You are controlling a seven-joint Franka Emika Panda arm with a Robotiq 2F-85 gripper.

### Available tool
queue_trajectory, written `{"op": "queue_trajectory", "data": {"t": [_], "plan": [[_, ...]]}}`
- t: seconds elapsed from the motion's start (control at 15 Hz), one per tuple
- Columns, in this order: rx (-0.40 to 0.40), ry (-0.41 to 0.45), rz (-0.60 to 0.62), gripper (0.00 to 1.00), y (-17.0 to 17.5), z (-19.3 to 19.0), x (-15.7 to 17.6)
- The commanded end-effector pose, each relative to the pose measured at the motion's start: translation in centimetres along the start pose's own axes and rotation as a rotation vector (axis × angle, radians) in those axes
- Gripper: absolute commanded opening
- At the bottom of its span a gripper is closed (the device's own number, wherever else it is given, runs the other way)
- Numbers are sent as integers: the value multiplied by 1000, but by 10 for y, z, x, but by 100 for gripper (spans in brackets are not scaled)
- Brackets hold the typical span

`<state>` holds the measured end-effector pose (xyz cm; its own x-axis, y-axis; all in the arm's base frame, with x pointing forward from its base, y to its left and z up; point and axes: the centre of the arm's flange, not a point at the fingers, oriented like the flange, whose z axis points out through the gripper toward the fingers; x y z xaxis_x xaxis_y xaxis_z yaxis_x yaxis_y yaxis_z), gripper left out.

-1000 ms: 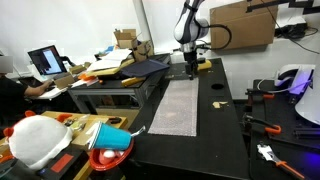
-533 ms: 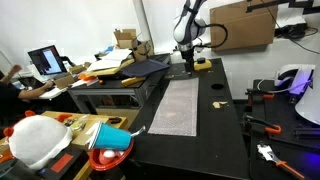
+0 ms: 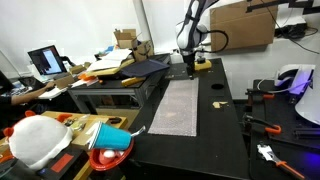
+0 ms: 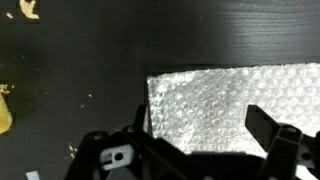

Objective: Fold the plastic in half, then move the plastic to the right

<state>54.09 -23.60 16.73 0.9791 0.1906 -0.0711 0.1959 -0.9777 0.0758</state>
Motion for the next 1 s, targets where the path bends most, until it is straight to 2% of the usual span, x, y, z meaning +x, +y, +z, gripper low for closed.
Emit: {"op": "queue_trajectory", "data": {"t": [0.0,0.4,0.93], "plan": [[-30,20,25,100,11,13,1],[-19,69,86,100,2,26,-2],[-40,57,106,100,4,35,-8]]}}
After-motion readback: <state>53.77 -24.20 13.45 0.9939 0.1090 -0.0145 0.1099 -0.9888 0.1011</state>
